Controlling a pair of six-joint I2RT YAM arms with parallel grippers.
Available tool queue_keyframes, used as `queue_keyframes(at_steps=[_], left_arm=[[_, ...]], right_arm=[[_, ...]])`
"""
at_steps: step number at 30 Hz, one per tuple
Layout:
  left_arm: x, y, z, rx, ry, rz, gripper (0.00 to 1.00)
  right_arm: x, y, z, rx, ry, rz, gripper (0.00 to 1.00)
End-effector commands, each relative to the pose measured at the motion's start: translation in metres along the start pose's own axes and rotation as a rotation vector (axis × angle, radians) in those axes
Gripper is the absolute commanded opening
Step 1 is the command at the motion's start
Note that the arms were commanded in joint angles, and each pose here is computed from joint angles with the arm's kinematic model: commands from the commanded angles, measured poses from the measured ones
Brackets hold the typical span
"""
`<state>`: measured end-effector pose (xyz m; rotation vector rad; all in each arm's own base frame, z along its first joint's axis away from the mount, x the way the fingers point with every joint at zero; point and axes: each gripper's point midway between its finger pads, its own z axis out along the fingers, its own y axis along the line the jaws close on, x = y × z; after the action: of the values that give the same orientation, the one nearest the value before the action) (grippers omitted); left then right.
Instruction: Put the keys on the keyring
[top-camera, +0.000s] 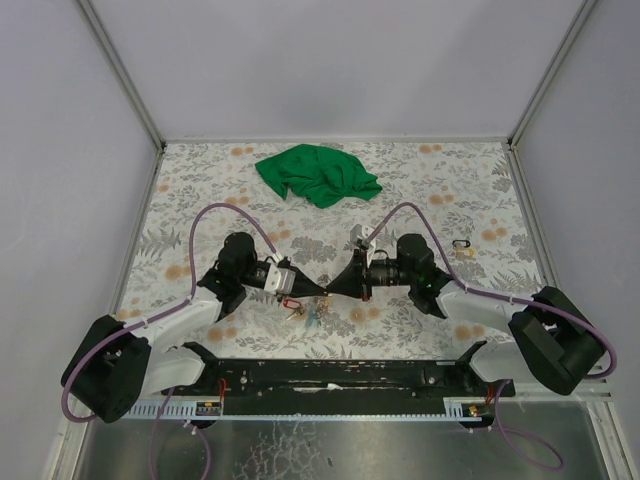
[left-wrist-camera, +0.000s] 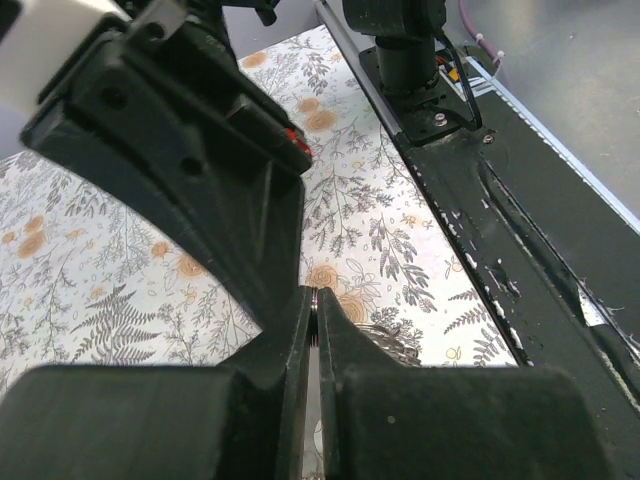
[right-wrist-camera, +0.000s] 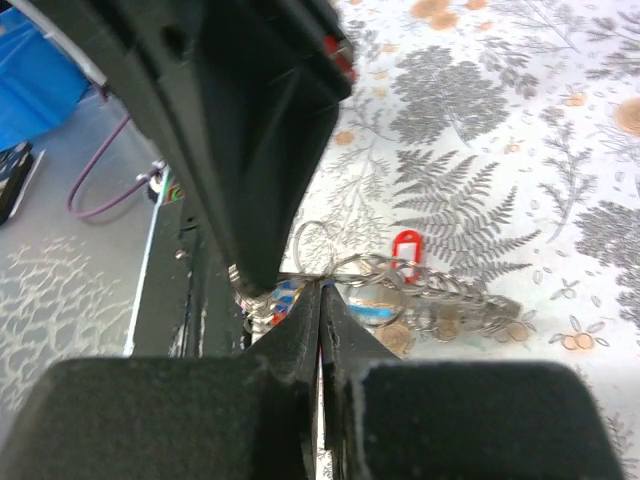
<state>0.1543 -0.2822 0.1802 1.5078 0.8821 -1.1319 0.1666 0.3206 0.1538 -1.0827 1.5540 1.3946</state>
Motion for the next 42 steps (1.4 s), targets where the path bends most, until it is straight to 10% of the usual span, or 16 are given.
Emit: queue_keyframes(at_steps=[1, 17, 42], left_arm=[[-0.013, -0.003, 0.003, 0.029, -0.037, 0.066, 0.00], [-0.008, 0.007, 0.001, -0.040, -0.010, 0.063, 0.00], [-0.012, 0.044, -0.008, -0.305, -0.024, 0.023, 0.00]], right_arm=[[-0.034, -0.022, 0.003, 0.139, -0.054, 0.018, 0.00], [-0.020, -0.002, -0.024, 0.116, 0.024, -0.258, 0.34], [-0.023, -0.006, -0.012, 0.241, -0.042, -0.074, 0.60]])
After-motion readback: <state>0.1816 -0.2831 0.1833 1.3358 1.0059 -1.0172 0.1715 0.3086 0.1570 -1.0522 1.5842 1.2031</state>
